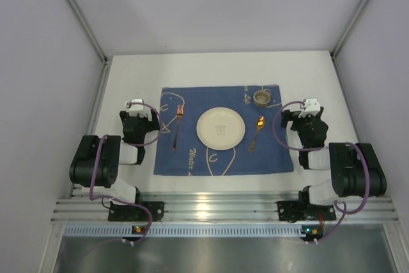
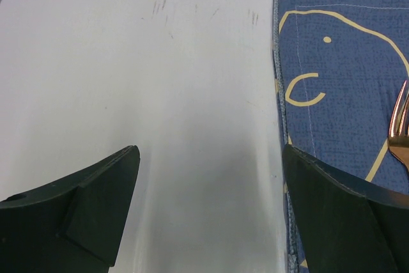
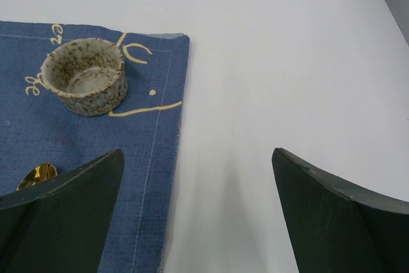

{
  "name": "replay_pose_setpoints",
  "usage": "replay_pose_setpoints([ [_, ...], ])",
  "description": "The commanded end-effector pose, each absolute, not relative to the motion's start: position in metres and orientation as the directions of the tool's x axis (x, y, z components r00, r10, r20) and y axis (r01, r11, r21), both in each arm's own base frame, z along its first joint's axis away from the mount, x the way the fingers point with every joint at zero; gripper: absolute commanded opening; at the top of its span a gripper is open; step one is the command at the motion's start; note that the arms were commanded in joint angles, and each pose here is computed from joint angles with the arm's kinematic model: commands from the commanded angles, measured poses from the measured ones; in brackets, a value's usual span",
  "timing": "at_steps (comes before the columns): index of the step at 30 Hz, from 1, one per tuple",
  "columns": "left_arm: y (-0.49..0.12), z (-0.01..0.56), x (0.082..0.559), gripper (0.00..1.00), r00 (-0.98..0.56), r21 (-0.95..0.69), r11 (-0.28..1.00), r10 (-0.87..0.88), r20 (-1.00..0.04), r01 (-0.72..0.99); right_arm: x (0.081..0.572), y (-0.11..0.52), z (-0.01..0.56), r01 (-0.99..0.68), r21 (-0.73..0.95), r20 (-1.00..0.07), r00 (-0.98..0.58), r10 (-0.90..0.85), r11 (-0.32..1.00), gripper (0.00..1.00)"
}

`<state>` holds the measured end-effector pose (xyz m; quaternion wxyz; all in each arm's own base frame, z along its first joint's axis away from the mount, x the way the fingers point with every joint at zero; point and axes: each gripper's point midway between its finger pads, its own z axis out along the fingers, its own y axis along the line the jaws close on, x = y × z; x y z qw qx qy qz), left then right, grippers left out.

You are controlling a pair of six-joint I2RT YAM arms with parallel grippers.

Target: Set the dinner table for one person

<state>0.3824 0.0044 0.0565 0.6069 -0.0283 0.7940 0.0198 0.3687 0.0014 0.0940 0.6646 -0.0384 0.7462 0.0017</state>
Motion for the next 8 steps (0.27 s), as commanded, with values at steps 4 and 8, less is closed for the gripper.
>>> replay_pose_setpoints([
  [4, 0.0009, 0.0820, 0.3931, 0.98, -0.163, -0.024, 0.998, -0.032, -0.986, -0.051, 0.3812, 0.0045, 0.1217, -0.067, -0.038, -0.999, -0.022, -0.039, 0.997, 1.00],
  [8, 0.0011, 0.0820, 0.3931, 0.99, -0.163, -0.024, 0.998, -0.032, -0.986, -0.053, 0.3800, 0.0040, 0.1206, -0.064, -0.038, -0.999, -0.022, -0.039, 0.997, 1.00],
])
